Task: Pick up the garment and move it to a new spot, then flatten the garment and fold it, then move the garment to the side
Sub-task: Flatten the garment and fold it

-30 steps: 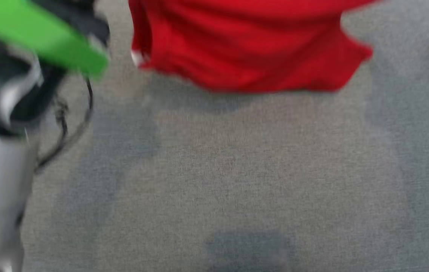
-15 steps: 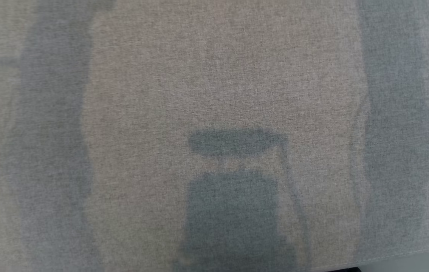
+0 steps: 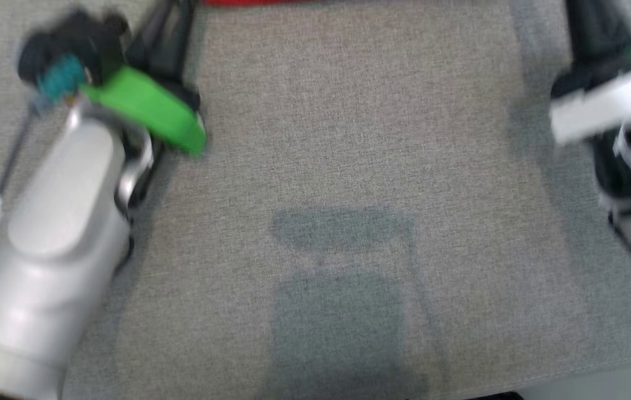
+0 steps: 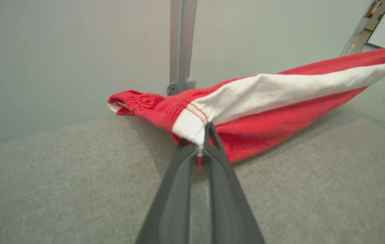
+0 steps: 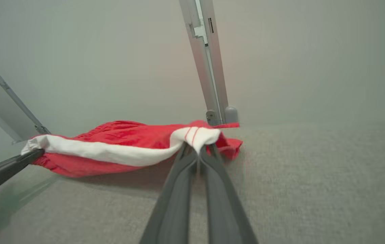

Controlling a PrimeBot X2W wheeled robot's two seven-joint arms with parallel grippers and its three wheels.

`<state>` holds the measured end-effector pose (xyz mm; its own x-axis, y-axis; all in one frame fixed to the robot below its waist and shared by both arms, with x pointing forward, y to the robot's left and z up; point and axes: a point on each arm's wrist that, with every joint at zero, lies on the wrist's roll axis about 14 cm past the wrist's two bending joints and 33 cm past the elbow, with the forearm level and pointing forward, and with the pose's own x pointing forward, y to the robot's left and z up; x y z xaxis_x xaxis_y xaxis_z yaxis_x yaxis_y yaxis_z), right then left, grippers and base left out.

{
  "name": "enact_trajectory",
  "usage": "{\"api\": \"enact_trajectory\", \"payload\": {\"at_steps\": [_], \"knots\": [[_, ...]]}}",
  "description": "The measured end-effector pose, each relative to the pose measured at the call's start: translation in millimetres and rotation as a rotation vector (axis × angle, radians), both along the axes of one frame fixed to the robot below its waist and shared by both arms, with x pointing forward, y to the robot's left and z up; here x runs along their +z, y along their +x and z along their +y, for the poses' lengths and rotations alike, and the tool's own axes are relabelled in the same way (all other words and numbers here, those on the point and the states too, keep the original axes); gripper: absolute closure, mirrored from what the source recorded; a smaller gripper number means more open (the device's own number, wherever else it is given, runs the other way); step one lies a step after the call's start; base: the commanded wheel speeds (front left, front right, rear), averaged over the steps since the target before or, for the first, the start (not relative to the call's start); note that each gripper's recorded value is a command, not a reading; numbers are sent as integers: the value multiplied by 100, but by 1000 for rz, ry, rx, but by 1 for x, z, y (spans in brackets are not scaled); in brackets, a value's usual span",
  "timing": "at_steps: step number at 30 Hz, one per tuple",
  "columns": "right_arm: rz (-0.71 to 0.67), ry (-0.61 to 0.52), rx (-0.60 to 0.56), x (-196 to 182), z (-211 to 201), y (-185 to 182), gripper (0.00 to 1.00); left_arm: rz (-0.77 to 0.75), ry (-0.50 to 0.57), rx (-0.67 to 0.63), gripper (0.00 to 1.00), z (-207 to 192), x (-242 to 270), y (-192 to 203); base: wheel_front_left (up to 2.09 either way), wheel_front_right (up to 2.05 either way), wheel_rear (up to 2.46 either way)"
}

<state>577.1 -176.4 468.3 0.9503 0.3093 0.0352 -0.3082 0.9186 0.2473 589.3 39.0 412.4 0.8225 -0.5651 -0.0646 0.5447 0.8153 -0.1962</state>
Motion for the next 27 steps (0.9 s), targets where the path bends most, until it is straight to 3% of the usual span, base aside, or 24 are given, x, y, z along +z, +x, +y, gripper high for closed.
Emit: {"api": "enact_trajectory", "payload": {"at_steps": [3,9,14,18,23,27], "knots": [[93,13,18,-26,1,-48,100,61,-16,14,100,12,-13,-44,0,0,0],[211,28,15,-41,0,-140,100,229,-56,106,100,28,-31,-150,0,0,0],[272,57,-21,-37,-5,-214,100,363,-87,168,100,28,-31,-243,0,0,0],[290,90,-92,-27,-20,-261,100,407,-166,207,100,21,-9,-292,0,0,0],[194,108,-129,7,-30,-266,100,347,-226,213,100,18,25,-302,0,0,0],[100,80,-59,36,-14,-230,100,314,-259,202,100,13,43,-289,0,0,0]]}}
